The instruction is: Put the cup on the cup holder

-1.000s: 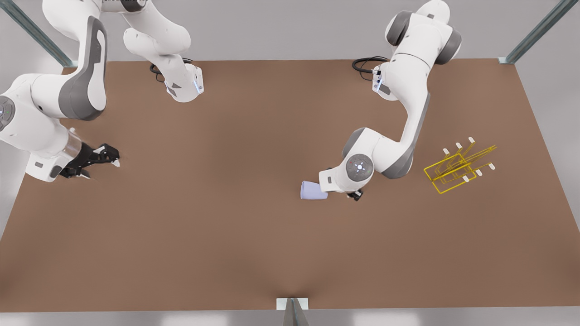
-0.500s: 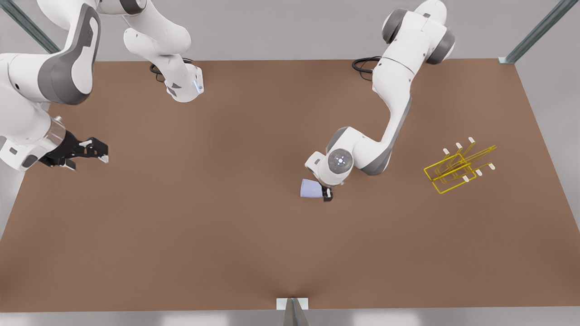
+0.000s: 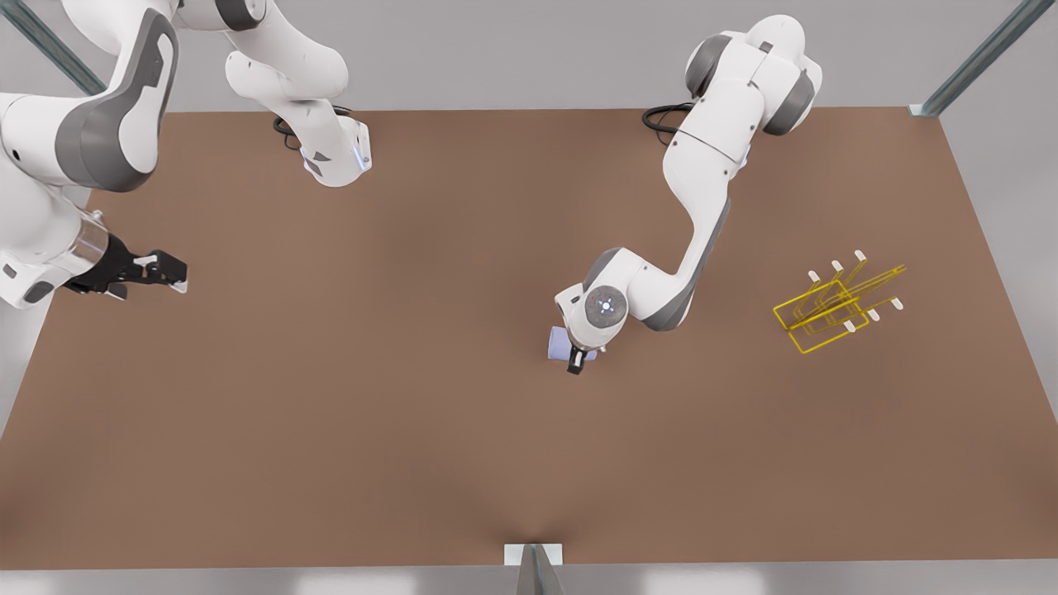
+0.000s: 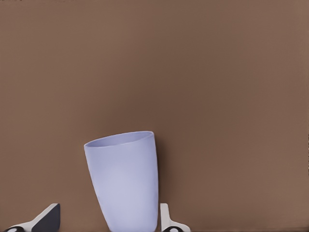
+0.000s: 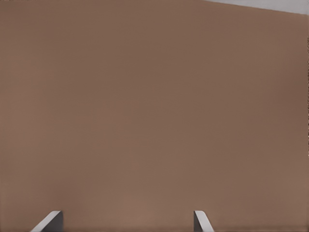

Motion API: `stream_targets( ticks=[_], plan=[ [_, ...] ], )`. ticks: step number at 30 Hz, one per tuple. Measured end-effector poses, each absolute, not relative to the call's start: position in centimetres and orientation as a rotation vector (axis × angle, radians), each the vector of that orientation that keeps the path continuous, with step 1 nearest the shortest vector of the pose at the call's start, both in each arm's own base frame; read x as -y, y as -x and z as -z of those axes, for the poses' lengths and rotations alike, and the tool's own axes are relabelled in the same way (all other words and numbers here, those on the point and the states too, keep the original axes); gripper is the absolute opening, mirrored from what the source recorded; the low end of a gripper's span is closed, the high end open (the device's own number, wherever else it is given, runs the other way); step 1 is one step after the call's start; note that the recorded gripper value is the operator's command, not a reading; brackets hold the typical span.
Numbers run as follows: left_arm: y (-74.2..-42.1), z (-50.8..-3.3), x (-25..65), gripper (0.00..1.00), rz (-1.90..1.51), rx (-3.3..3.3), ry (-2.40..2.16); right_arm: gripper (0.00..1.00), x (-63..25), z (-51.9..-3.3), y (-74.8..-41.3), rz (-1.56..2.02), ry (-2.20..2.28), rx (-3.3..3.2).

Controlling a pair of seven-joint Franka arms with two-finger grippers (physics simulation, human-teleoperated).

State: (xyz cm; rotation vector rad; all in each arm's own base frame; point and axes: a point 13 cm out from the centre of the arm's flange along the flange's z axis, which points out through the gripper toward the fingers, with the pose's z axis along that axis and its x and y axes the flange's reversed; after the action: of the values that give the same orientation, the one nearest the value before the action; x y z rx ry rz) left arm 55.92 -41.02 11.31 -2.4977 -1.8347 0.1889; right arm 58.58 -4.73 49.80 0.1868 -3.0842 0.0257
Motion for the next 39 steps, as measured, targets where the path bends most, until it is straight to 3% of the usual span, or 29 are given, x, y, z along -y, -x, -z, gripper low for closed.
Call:
stream_targets(
  ticks=[32, 39],
  plan=[
    [-54.0, -4.3, 40.0, 1.00, -0.275, 1.785, 2.450, 1.00, 4.8, -50.3, -60.1, -0.040, -0.109, 3.134],
    [-53.9, -4.2, 39.7, 0.91, -0.281, 1.815, 2.412, 1.00, 5.0, -50.4, -60.3, -0.042, -0.102, 3.142]
  ],
)
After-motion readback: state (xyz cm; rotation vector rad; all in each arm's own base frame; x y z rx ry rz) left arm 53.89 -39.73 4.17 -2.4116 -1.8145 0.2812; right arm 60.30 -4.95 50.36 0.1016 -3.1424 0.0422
